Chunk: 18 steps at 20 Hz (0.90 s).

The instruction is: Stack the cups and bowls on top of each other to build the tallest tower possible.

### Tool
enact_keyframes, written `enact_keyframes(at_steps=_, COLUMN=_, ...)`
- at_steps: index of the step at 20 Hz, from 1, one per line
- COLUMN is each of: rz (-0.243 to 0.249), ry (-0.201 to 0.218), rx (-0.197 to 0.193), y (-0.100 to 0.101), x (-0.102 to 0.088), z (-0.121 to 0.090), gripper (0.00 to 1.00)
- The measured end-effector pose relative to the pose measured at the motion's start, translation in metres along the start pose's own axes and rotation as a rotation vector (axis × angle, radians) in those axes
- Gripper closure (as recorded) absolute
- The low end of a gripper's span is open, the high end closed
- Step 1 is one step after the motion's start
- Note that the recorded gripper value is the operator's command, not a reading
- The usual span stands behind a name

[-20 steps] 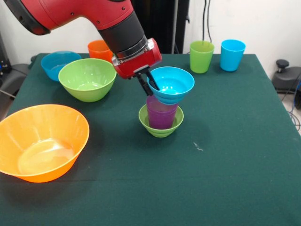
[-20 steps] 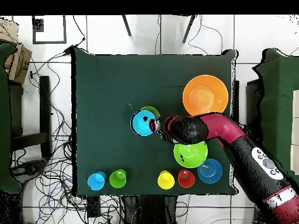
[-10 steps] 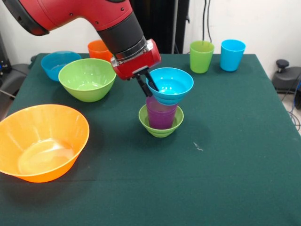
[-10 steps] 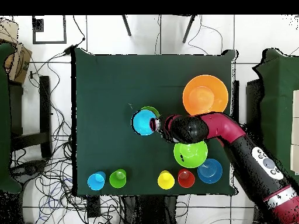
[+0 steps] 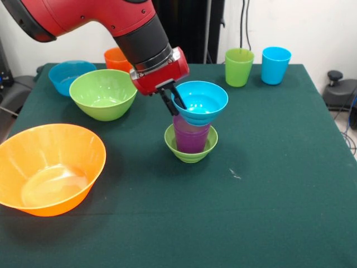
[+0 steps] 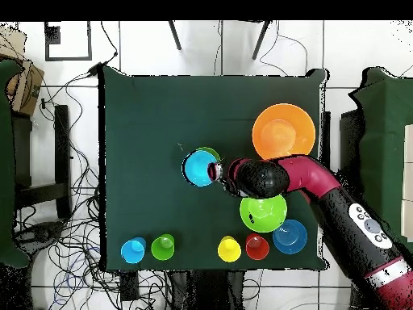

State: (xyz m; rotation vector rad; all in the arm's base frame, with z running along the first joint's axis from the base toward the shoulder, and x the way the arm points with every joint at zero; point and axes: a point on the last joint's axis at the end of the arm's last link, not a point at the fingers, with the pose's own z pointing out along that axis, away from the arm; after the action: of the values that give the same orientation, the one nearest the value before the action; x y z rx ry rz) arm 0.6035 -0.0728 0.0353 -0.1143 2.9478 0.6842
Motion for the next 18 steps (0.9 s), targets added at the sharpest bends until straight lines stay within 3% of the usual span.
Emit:
enact_keyframes(at_steps=13, rz=0.011, ry=-0.025, rx=0.027, y=-0.014, x=-0.012, z=-0.004, gripper=1.0)
enact_keyframes(at_steps=18, rz=-0.005, ry=-0.033, rx=0.059, y=-0.024, x=-0.012, z=-0.002, gripper=1.0)
